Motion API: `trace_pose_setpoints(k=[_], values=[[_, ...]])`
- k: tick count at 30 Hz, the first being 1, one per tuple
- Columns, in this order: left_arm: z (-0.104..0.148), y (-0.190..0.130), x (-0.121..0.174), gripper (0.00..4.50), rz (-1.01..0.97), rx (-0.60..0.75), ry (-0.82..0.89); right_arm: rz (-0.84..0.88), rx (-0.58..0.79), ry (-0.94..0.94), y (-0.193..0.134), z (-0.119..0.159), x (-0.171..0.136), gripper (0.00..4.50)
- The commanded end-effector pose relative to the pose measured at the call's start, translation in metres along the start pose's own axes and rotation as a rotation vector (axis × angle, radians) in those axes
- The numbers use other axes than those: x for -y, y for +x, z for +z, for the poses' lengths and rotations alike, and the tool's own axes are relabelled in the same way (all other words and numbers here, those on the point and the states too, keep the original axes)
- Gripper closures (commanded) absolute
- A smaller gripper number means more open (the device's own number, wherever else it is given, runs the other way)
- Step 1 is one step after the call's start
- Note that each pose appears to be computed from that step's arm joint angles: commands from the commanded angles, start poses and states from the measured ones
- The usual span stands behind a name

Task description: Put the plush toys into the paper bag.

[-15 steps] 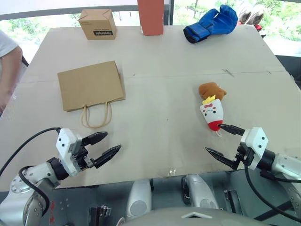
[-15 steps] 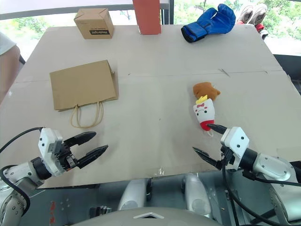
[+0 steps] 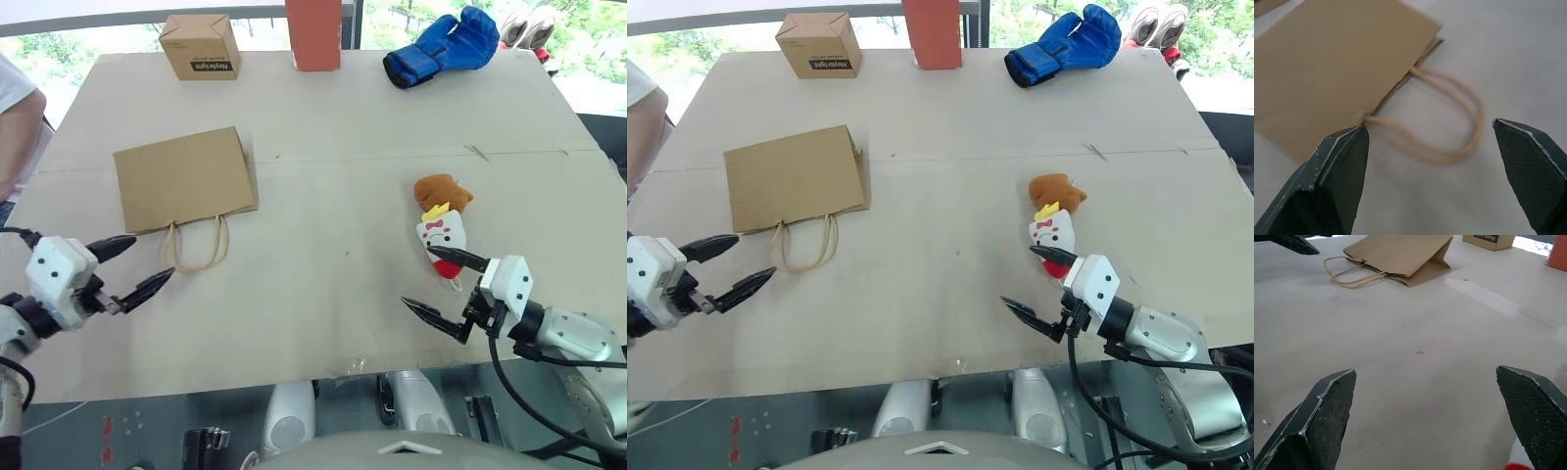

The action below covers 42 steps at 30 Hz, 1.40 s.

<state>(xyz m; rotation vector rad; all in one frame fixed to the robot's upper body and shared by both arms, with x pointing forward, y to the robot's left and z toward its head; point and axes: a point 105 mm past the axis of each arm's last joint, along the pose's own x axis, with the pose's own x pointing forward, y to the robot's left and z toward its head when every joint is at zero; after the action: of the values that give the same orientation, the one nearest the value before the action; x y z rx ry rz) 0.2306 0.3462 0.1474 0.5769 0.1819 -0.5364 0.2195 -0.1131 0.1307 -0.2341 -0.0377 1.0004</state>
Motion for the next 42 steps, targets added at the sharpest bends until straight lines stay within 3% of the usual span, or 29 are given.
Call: trace_pose_setpoints(k=[1,4,15,18,22,25,28,34,40,42], values=[[0.004,-0.008,-0.019,0.13,0.017,-0.019,0.157,0.005,0.037,-0.027,0.003,0.008,-0.002,0.0],[0.001,-0.005,-0.026,0.13,-0.005,-0.05,0.24,0.007,0.04,-0.029,0.005,0.009,-0.002,0.0],[-0.002,0.042,-0.005,0.13,-0.163,-0.043,0.52,-0.014,0.051,-0.04,0.009,0.014,-0.003,0.0],[0.004,0.047,0.002,0.84,-0.203,0.007,0.458,-0.025,0.049,-0.046,0.01,0.015,-0.003,0.0],[0.026,0.048,0.008,2.87,-0.23,0.129,0.296,-0.039,0.043,-0.056,0.01,0.016,-0.002,0.0],[0.04,0.049,0.015,4.38,-0.282,0.2,-0.017,-0.046,0.04,-0.067,0.012,0.016,-0.002,0.0],[0.053,0.052,0.024,4.47,-0.335,0.223,-0.271,-0.053,0.038,-0.066,0.014,0.015,0.0,0.0],[0.071,0.061,0.059,4.47,-0.505,0.212,-0.531,-0.157,-0.017,-0.106,0.022,0.012,0.014,0.0],[0.134,0.089,0.085,4.47,-0.596,0.425,-0.77,-0.035,0.054,-0.023,0.059,0.028,0.008,0.0],[0.148,0.091,0.089,4.5,-0.626,0.477,-0.857,-0.018,0.067,0.062,0.079,0.03,0.011,0.58]])
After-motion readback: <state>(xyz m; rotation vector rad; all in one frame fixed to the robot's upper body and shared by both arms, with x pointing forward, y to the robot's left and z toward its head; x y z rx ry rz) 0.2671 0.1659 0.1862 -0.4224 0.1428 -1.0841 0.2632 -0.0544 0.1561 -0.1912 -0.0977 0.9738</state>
